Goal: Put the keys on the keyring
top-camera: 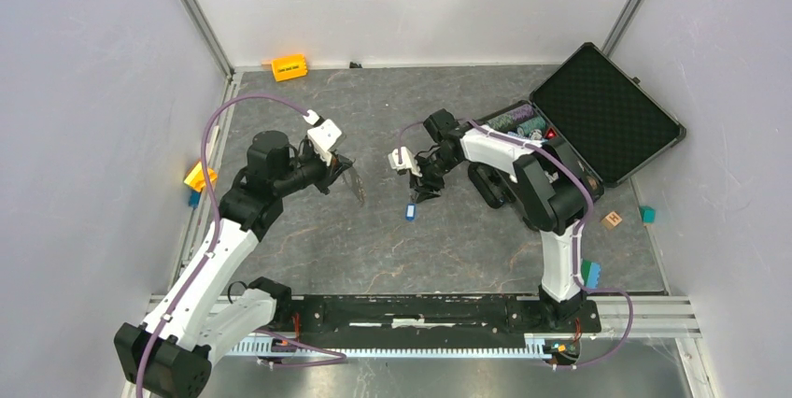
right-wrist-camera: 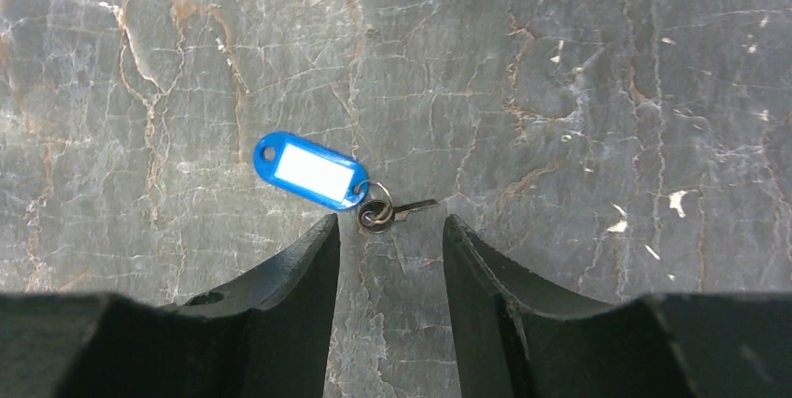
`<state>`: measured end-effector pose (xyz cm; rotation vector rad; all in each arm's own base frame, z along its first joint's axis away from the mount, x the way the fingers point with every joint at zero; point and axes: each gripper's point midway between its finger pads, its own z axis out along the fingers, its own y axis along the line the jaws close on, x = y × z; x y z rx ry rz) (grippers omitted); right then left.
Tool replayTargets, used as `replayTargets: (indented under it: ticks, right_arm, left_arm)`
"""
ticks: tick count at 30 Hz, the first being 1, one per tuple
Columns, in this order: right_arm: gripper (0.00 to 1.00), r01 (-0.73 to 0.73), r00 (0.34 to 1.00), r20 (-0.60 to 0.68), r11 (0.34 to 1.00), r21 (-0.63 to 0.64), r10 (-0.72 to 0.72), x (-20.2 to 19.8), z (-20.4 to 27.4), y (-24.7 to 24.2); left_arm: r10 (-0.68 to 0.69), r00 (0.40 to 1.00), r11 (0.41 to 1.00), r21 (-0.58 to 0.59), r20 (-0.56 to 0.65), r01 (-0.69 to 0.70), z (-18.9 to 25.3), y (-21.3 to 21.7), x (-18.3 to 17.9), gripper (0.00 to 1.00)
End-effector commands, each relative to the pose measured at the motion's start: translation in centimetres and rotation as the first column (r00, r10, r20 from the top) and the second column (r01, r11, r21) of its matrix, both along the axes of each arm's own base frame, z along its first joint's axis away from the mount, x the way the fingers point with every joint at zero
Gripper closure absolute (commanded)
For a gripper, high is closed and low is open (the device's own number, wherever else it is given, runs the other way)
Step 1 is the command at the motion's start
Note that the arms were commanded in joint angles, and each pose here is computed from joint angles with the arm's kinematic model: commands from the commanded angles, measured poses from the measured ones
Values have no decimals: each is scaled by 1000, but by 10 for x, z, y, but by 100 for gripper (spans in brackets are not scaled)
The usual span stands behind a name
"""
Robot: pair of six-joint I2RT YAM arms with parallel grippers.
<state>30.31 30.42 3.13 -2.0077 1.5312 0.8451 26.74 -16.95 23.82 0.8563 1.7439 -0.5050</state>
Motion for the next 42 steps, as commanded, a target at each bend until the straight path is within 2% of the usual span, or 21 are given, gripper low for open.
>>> replayTargets:
  ticks: [1, 24, 36, 42]
  right_arm:
    - [51, -89, 995, -35, 996, 25, 90, -11, 6, 3]
    - [56, -102, 992, -64, 994, 37, 104, -15, -2, 15]
    - [67, -128, 989, -67, 992, 21, 129, -21, -3, 12]
    - [62, -144, 988, -57, 989, 19, 145, -24, 5, 9]
  left_arm:
    - [-25, 999, 1000, -16, 48, 26, 12, -2, -1, 98]
    - [-62, 996, 998, -22, 66, 63, 15, -4, -9, 98]
    - [-65, 996, 997, -24, 64, 67, 15, -4, -10, 98]
    - [-67, 996, 997, -24, 67, 68, 15, -5, -10, 98]
